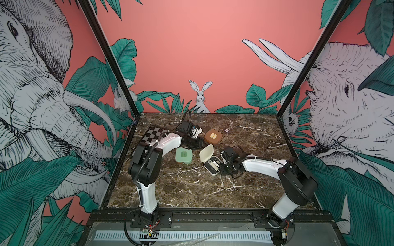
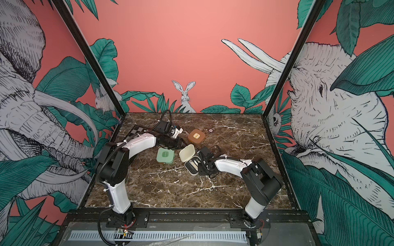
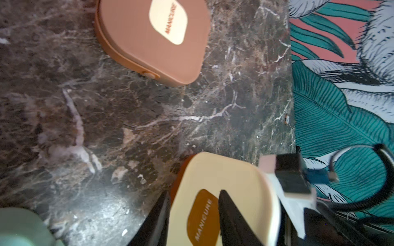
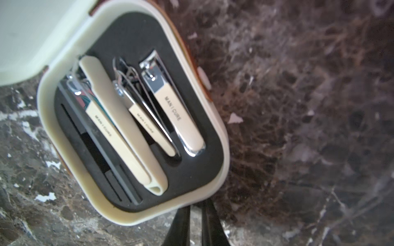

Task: Organize nail clipper sets
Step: Close the storage box at the center of the board.

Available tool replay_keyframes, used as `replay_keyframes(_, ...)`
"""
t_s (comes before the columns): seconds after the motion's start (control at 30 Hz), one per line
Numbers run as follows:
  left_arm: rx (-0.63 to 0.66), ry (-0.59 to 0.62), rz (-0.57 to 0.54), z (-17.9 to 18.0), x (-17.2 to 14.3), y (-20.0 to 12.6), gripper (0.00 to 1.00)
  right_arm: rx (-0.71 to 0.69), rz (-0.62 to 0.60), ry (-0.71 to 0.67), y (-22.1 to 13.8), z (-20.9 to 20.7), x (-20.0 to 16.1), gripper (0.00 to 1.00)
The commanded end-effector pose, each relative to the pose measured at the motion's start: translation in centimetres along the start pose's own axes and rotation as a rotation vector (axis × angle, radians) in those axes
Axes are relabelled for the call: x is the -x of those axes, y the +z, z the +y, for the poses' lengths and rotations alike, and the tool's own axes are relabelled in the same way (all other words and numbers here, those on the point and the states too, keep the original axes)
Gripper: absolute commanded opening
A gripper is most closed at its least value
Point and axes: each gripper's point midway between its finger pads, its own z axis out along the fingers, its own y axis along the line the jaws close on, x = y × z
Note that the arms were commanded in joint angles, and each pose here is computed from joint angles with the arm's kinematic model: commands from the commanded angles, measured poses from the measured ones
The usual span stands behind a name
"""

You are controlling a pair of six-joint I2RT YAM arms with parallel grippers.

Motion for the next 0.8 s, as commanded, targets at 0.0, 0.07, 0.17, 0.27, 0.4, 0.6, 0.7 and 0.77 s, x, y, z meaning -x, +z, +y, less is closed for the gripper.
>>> replay_keyframes(0.0, -0.048, 0.021, 0.002, -2.0, -1.0, -0.6, 0.41, 0.025, -0.005, 0.009, -0.2, 0.3, 1.7, 0.17)
replay_keyframes(0.07, -0.055, 0.022, 0.033, -2.3, -2.2, 0.2, 0.41, 0.052, 0.003, 0.026, 0.3, 0.6, 2.2, 0.18)
replay_keyframes(0.17, -0.063, 0.021, 0.075, -2.7, -4.0, 1.8, 0.41, 0.065, -0.003, 0.043, 0.6, 0.7, 3.3, 0.18)
replay_keyframes(0.27, -0.065, -0.003, 0.114, -2.4, -5.7, 3.5, 0.41, 0.043, -0.003, 0.067, 1.0, -0.2, 4.2, 0.19)
replay_keyframes(0.4, -0.030, -0.045, 0.149, -0.7, -7.7, 5.5, 0.41, -0.053, 0.021, 0.159, 0.7, -4.5, 3.3, 0.24)
replay_keyframes(0.6, 0.035, -0.122, 0.201, 2.4, -10.3, 7.5, 0.41, -0.006, -0.066, 0.183, -2.9, -5.0, 3.3, 0.33)
replay_keyframes(0.7, 0.056, -0.137, 0.202, 3.0, -11.0, 7.5, 0.41, 0.109, -0.124, 0.202, -4.9, -2.1, 3.7, 0.32)
replay_keyframes(0.77, 0.092, -0.138, 0.183, 3.6, -10.9, 7.4, 0.41, 0.153, -0.142, 0.197, -5.4, -0.3, 3.7, 0.31)
